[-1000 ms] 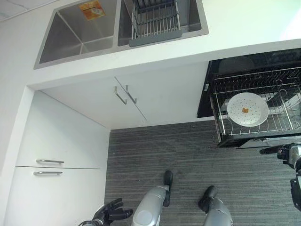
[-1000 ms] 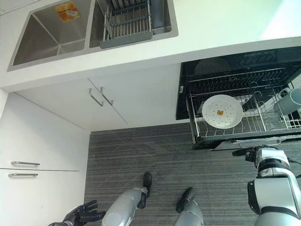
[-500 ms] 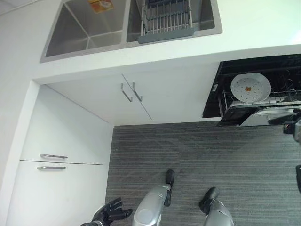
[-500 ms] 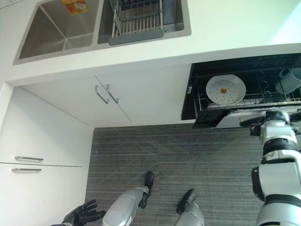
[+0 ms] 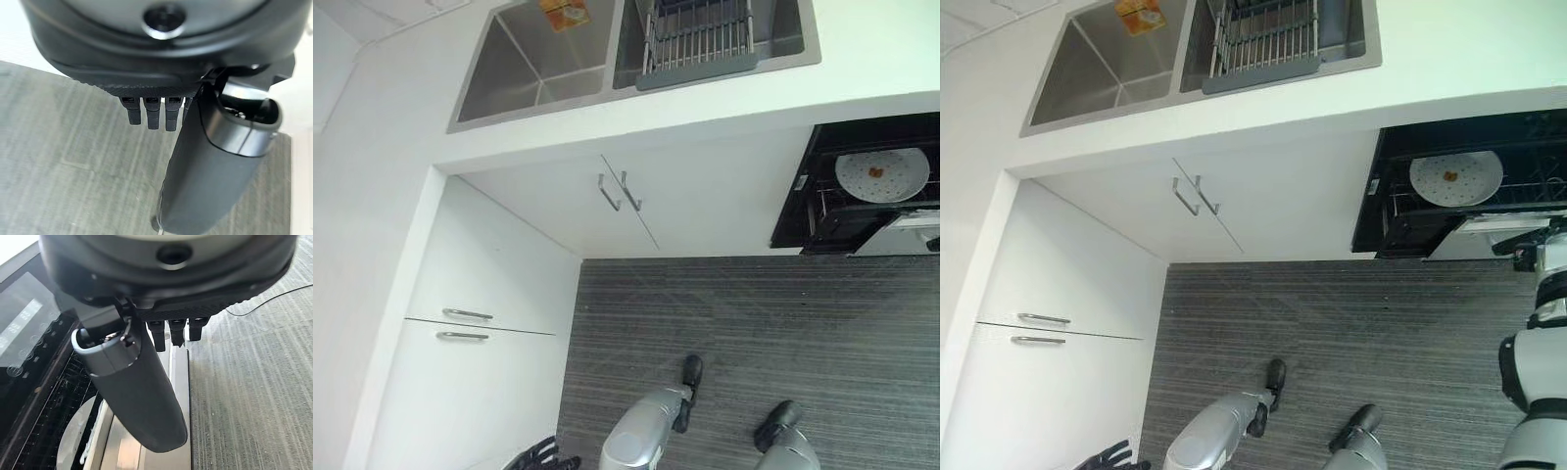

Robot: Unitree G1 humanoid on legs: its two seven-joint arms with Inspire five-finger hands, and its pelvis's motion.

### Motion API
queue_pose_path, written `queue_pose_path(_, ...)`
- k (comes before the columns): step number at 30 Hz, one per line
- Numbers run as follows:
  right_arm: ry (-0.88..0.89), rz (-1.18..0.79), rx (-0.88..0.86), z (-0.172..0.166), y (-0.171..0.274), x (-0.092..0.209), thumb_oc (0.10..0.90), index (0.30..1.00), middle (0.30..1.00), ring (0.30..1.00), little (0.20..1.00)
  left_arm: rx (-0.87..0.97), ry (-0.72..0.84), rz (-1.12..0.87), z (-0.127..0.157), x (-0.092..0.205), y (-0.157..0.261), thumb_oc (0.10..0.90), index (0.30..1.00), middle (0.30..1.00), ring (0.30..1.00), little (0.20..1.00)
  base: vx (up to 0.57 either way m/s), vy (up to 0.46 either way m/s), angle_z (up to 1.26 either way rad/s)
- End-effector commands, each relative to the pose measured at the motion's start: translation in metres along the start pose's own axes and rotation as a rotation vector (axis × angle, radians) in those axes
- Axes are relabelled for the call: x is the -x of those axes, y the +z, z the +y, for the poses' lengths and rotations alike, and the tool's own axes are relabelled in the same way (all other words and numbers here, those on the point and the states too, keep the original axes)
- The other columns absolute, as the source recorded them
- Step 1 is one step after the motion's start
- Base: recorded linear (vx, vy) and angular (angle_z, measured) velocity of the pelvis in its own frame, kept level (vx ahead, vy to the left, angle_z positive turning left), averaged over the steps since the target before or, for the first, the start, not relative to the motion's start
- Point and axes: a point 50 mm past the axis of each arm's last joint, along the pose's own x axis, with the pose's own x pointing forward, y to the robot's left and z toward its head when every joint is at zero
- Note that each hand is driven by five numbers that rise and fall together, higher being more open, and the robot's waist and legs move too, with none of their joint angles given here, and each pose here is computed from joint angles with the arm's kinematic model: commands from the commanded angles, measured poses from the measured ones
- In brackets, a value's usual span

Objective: Place the dishes in the dishwasher.

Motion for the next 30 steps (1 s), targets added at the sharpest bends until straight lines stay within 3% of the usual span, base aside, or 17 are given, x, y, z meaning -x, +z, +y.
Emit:
queue_pose_path(1,-0.149,-0.522,-0.033,-0.044,0.115,0.041,0.800,0.900,0.900,0.900,0.900,-0.064,0.060,0.019,0.030,0.011,0.001,0.800,0.900,0.900,0.900,0.900,0.14,0.051,0.22)
queue_pose_path(8,-0.144,-0.680,-0.058,-0.057,0.146,0.060,0.800,0.900,0.900,0.900,0.900,-0.062,0.048,0.069,0.035,0.017,-0.013,0.800,0.900,0.900,0.900,0.900,0.08,0.044,0.12)
queue_pose_path(13,-0.060,-1.042,-0.153,-0.042,0.182,0.097,0.800,0.900,0.900,0.900,0.900,-0.041,0.060,0.068,0.037,0.018,-0.016,0.800,0.900,0.900,0.900,0.900,0.04,0.051,0.01)
queue_pose_path(20,0.017,-1.074,-0.245,-0.029,0.173,0.094,0.800,0.900,0.900,0.900,0.900,-0.033,0.022,0.031,0.038,0.019,-0.009,0.800,0.900,0.900,0.900,0.900,0.01,0.011,0.00)
queue_pose_path(27,0.178,-0.860,-0.353,0.008,0.136,0.067,0.800,0.900,0.900,0.900,0.900,-0.020,0.010,-0.072,0.037,0.016,0.011,0.800,0.900,0.900,0.900,0.900,-0.04,-0.092,0.01)
queue_pose_path(28,0.246,-0.748,-0.370,0.020,0.122,0.059,0.800,0.900,0.900,0.900,0.900,-0.010,0.013,-0.097,0.036,0.015,0.019,0.800,0.900,0.900,0.900,0.900,-0.04,-0.144,-0.06)
queue_pose_path(30,0.338,-0.715,-0.405,0.034,0.104,0.055,0.800,0.900,0.900,0.900,0.900,-0.013,0.026,-0.146,0.038,0.015,0.032,0.800,0.900,0.900,0.900,0.900,-0.06,-0.151,0.05)
